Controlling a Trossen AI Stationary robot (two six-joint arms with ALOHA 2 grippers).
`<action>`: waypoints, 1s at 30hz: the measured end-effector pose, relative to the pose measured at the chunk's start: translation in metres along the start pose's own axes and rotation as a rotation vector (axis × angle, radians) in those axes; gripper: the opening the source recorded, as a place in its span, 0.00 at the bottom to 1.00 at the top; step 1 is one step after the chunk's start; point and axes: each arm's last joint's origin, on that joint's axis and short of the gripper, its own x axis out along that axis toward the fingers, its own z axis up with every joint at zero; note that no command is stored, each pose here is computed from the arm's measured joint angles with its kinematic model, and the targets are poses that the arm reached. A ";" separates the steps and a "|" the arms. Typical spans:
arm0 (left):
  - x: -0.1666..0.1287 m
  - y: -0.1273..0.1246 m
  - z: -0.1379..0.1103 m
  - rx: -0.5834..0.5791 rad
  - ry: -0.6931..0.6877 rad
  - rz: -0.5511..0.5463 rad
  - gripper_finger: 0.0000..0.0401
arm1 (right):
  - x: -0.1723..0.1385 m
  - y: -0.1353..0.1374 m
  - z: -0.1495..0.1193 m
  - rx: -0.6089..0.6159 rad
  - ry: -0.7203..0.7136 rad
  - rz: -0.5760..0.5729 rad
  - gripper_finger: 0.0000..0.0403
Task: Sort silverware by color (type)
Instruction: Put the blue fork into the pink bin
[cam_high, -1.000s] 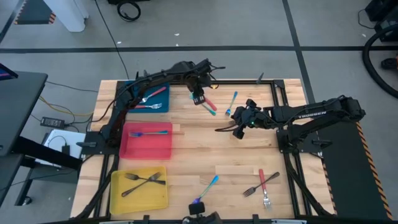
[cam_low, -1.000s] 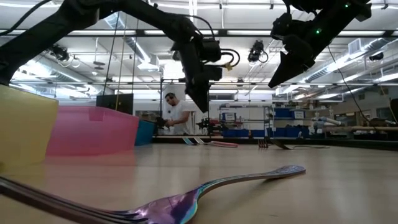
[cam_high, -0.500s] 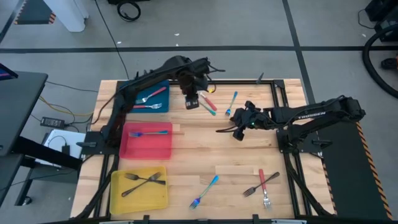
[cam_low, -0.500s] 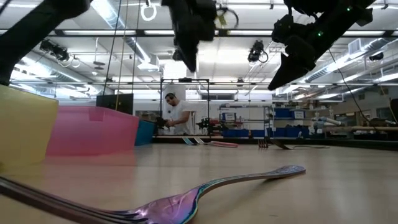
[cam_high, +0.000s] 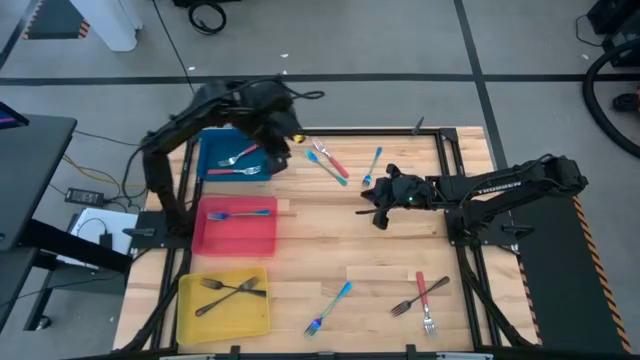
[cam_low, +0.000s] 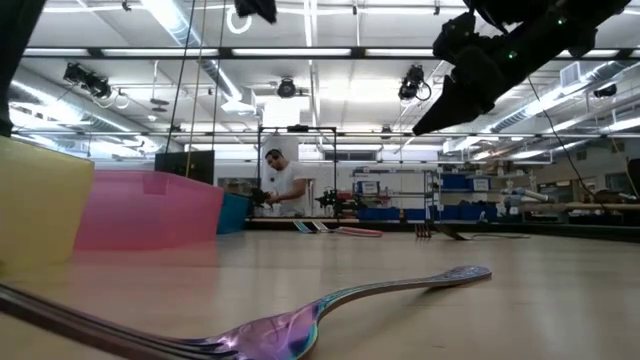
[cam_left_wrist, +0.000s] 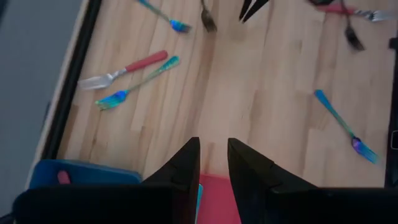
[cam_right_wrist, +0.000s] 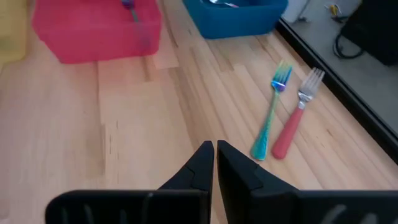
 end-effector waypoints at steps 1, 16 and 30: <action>-0.008 -0.004 -0.003 0.009 -0.019 0.005 0.20 | 0.000 0.000 0.000 -0.004 -0.006 0.002 0.07; -0.095 -0.034 -0.050 0.034 -0.232 0.066 0.20 | 0.003 0.001 -0.016 0.045 0.032 0.053 0.07; -0.066 -0.033 -0.145 -0.062 -0.160 0.053 0.20 | 0.000 -0.001 0.016 -0.063 -0.298 0.055 0.07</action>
